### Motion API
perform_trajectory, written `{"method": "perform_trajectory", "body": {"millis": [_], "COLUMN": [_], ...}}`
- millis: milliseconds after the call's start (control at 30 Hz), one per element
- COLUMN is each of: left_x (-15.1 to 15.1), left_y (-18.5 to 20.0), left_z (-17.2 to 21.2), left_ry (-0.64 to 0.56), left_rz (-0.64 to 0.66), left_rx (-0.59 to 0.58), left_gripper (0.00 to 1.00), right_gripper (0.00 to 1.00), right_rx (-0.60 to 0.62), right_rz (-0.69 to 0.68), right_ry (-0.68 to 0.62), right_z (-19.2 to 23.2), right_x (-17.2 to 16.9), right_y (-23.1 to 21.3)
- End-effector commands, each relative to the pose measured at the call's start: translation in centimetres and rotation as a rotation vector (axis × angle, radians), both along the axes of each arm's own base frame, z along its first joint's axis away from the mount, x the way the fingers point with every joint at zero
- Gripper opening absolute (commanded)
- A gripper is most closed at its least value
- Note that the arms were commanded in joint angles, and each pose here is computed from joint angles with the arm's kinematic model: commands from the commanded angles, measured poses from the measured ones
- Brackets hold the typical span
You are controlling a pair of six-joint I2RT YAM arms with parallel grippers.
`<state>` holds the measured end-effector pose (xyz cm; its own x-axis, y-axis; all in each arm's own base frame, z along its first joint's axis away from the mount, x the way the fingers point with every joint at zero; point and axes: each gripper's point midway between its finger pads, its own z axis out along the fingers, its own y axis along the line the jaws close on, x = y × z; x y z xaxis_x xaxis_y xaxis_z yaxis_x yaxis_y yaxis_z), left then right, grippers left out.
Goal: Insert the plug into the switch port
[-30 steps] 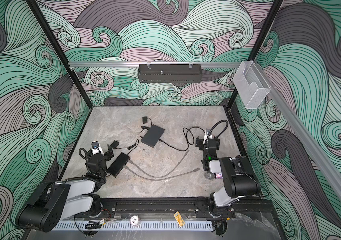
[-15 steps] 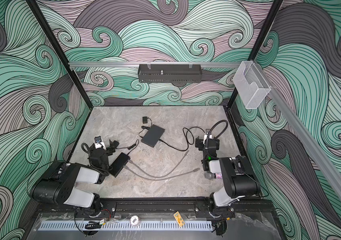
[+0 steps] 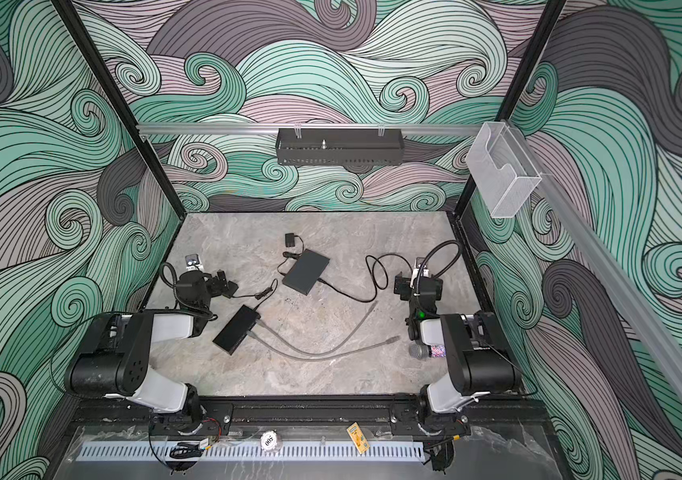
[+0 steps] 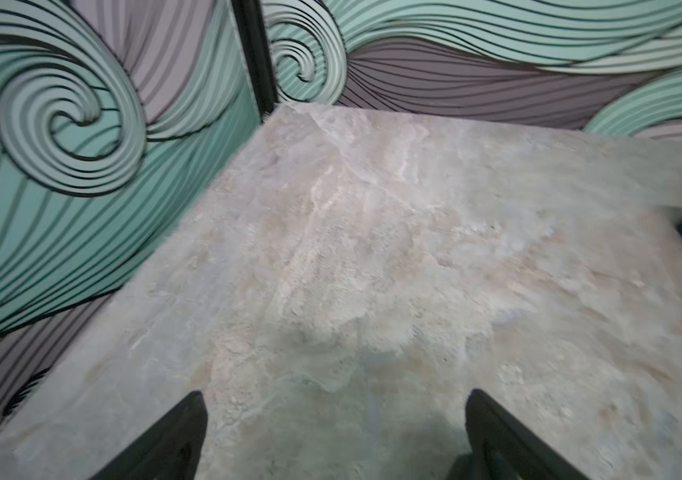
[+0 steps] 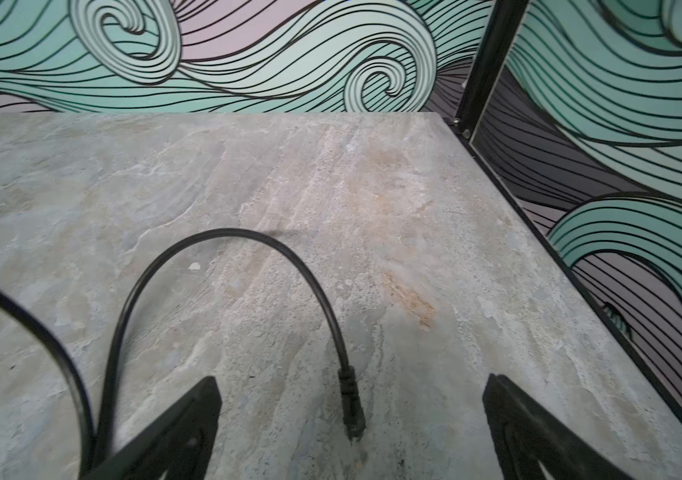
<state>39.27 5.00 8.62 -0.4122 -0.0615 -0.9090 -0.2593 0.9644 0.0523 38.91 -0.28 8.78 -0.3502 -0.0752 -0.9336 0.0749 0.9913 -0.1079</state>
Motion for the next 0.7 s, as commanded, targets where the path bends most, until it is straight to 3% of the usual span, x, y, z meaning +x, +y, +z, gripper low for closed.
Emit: {"method": "perform_trajectory", "body": {"millis": [0, 33, 67, 100, 133, 200, 267, 333, 667], "left_x": [0.0, 0.0, 0.4, 0.7, 0.8, 0.7, 0.7, 0.6, 0.7], "left_y": [-4.4, -4.3, -3.7, -2.4, -1.5, -1.6, -1.6, -1.6, -1.6], "left_z": [0.2, 0.1, -0.1, -0.4, -0.4, -0.5, -0.4, -0.4, -0.4], "left_ry": [-0.013, -0.014, 0.008, 0.032, 0.040, 0.038, 0.034, 0.037, 0.035], "left_rz": [-0.279, -0.273, -0.244, -0.177, -0.133, -0.138, -0.140, -0.140, -0.140], "left_rx": [-0.018, -0.020, -0.038, -0.065, -0.087, -0.082, -0.082, -0.083, -0.081], "left_gripper": [0.99, 0.99, 0.99, 0.99, 0.99, 0.99, 0.99, 0.98, 0.99], "right_gripper": [0.99, 0.99, 0.99, 0.99, 0.99, 0.99, 0.99, 0.99, 0.99], "right_rx": [-0.027, -0.040, -0.045, -0.009, 0.074, 0.046, 0.046, 0.038, 0.037], "right_rz": [0.238, 0.206, 0.054, -0.061, -0.041, -0.032, -0.026, -0.022, -0.022], "right_ry": [-0.139, -0.156, -0.122, -0.004, 0.040, -0.035, 0.023, -0.025, 0.010], "right_z": [1.6, 1.7, 1.8, 0.7, 0.1, 0.7, 0.3, 0.7, 0.4], "right_x": [-2.4, -1.7, 0.0, 0.9, 0.6, 1.0, 0.7, 0.9, 0.8], "right_y": [4.1, 3.8, 1.6, -0.4, -1.2, -0.8, -0.6, -0.5, -0.5]}}
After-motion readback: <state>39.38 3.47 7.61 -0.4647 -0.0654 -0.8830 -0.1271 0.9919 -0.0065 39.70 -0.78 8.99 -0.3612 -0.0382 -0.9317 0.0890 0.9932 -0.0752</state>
